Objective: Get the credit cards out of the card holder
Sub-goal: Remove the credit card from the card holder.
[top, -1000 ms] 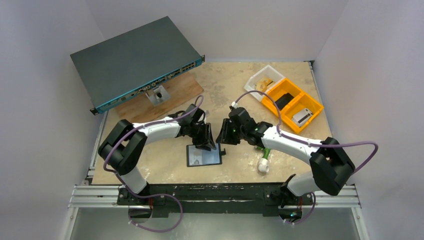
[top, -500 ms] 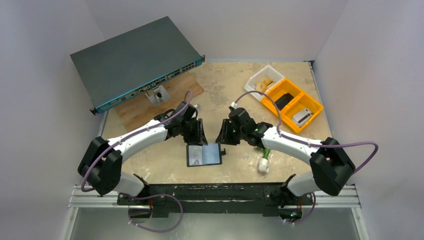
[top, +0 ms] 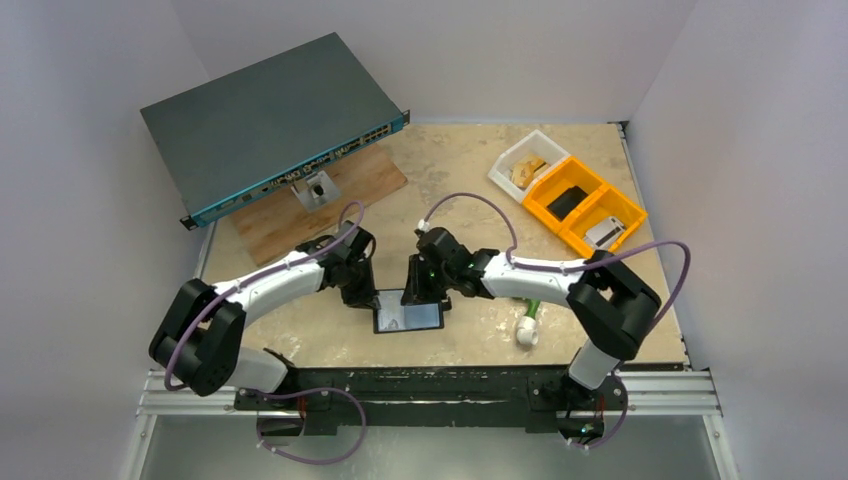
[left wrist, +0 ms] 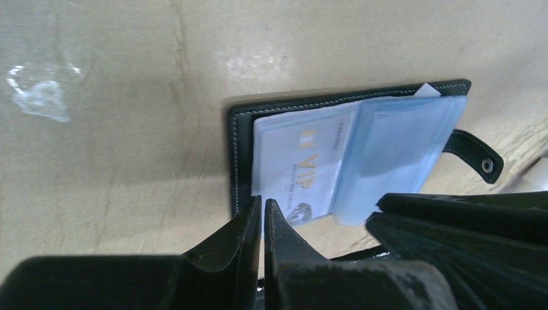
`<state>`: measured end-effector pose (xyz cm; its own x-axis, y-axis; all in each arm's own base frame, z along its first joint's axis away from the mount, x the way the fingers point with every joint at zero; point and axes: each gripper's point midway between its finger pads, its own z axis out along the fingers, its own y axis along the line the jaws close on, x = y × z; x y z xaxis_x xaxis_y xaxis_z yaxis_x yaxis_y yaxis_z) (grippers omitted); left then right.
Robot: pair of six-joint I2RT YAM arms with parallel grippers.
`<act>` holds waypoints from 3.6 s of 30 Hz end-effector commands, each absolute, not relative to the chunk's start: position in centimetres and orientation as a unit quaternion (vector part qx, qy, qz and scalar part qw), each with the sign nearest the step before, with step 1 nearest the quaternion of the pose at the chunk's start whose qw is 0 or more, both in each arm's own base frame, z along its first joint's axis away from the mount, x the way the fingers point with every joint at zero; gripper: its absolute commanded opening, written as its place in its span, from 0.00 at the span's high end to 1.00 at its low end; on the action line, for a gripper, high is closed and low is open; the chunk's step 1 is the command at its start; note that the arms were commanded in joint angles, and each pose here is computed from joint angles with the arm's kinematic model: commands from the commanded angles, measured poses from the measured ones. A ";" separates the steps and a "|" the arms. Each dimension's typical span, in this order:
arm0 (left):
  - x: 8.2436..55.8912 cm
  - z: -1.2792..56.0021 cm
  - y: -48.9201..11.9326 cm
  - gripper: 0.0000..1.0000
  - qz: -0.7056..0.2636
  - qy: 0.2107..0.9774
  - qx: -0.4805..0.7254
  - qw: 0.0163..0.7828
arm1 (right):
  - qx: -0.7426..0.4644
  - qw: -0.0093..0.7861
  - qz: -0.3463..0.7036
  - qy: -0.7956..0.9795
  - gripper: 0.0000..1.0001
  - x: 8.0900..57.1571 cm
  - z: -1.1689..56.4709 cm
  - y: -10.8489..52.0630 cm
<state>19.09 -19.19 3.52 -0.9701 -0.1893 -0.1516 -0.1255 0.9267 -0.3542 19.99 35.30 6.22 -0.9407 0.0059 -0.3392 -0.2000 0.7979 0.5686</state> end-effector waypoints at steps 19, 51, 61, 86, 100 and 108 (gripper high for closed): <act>20.2 2.6 -19.1 1.00 -0.183 0.973 -0.101 0.094 | -0.049 0.136 0.313 0.939 0.82 19.8 4.1 37.7; 19.3 0.4 -20.5 1.00 -0.176 0.979 -0.093 0.050 | -0.016 0.072 0.419 0.905 0.69 19.1 2.3 37.7; 18.5 -1.2 -19.0 1.00 -0.134 0.982 -0.129 0.032 | 0.016 0.067 0.465 0.883 0.71 19.6 3.0 36.4; 18.3 -1.7 -17.4 1.00 -0.099 0.984 -0.147 0.028 | 0.061 0.057 0.551 0.830 0.89 19.8 4.2 36.6; 18.2 -2.1 -16.7 1.00 -0.091 0.983 -0.160 0.025 | 0.074 0.076 0.537 0.837 1.00 20.1 4.0 35.4; 18.2 -2.1 -16.6 1.00 -0.092 0.982 -0.162 0.027 | 0.068 0.097 0.489 0.864 1.00 20.5 3.2 34.4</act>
<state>20.02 -19.12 1.17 -0.9507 -0.3070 -0.0433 -0.2773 0.9046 -0.3237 19.63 34.89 3.14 -0.9789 0.1998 -0.0425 0.0568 0.4659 0.8830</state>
